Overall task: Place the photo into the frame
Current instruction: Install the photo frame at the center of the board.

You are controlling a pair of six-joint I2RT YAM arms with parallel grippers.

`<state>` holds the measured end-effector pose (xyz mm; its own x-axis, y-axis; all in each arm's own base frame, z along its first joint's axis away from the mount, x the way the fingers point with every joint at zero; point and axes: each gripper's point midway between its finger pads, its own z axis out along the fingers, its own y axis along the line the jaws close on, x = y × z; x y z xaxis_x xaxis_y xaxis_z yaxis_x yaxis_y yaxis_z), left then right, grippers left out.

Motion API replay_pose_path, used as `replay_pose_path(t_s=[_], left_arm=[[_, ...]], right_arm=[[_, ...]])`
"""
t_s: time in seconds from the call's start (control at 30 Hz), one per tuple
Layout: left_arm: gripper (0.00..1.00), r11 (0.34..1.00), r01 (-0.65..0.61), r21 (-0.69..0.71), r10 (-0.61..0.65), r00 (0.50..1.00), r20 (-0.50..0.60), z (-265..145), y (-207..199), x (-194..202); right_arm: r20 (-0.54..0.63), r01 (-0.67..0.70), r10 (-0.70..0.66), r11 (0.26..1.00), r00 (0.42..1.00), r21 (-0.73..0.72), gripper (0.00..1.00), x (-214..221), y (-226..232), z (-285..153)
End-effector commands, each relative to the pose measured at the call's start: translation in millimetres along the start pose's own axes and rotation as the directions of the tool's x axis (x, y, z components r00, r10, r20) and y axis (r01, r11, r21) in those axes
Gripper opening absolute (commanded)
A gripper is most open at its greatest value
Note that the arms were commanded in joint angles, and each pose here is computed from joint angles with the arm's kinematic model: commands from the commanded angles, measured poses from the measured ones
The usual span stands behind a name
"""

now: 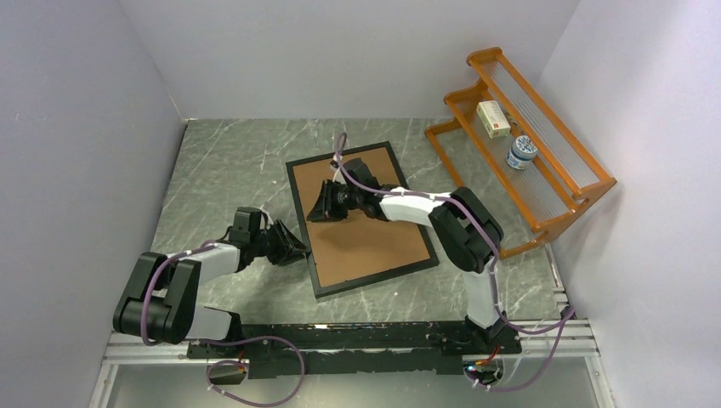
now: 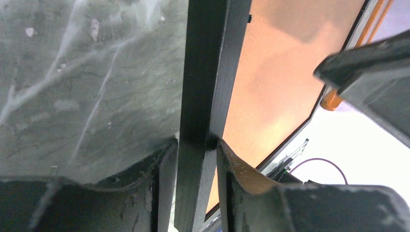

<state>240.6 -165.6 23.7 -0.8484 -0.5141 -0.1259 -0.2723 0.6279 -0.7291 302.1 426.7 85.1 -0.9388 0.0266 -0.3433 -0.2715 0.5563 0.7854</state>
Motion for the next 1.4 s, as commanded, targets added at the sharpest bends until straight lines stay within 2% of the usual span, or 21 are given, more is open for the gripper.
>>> replay_pose_path(t_s=[0.0, 0.1, 0.3, 0.43, 0.63, 0.9, 1.13, 1.37], left_arm=[[0.42, 0.977, 0.053, -0.208, -0.064, 0.997, -0.050, 3, 59, 28], [0.43, 0.977, 0.060, -0.203, -0.070, 0.997, -0.044, 7, 58, 26], [0.27, 0.969, 0.073, -0.237, -0.086, 0.995, -0.047, 8, 68, 29], [0.24, 0.967, 0.073, -0.245, -0.087, 0.995, -0.048, 6, 70, 31], [0.24, 0.965, 0.072, -0.252, -0.087, 0.995, -0.051, 5, 71, 32], [0.24, 0.965, 0.071, -0.253, -0.087, 0.995, -0.052, 5, 71, 31], [0.23, 0.963, 0.065, -0.263, -0.082, 0.995, -0.051, 5, 73, 31], [0.23, 0.962, 0.070, -0.265, -0.088, 0.994, -0.057, 6, 75, 33]], right_arm=[[0.011, -0.011, 0.011, 1.000, 1.000, -0.019, 0.24, -13, 1, 21], [0.000, -0.018, 0.018, 0.999, 1.000, -0.041, 0.22, -17, 4, 32], [-0.029, -0.044, 0.042, 0.997, 0.999, -0.061, 0.13, -15, 1, 44], [-0.032, -0.048, 0.046, 0.997, 0.998, -0.066, 0.10, -13, -2, 47], [-0.046, -0.056, 0.054, 0.997, 0.997, -0.050, 0.09, -10, -10, 53], [-0.058, -0.065, 0.071, 0.993, 0.996, 0.094, 0.07, 0, -48, 55], [-0.071, -0.129, 0.139, 0.984, 0.988, 0.123, 0.07, 5, -76, 45], [-0.076, -0.139, 0.151, 0.979, 0.986, 0.148, 0.07, 3, -91, 43]])
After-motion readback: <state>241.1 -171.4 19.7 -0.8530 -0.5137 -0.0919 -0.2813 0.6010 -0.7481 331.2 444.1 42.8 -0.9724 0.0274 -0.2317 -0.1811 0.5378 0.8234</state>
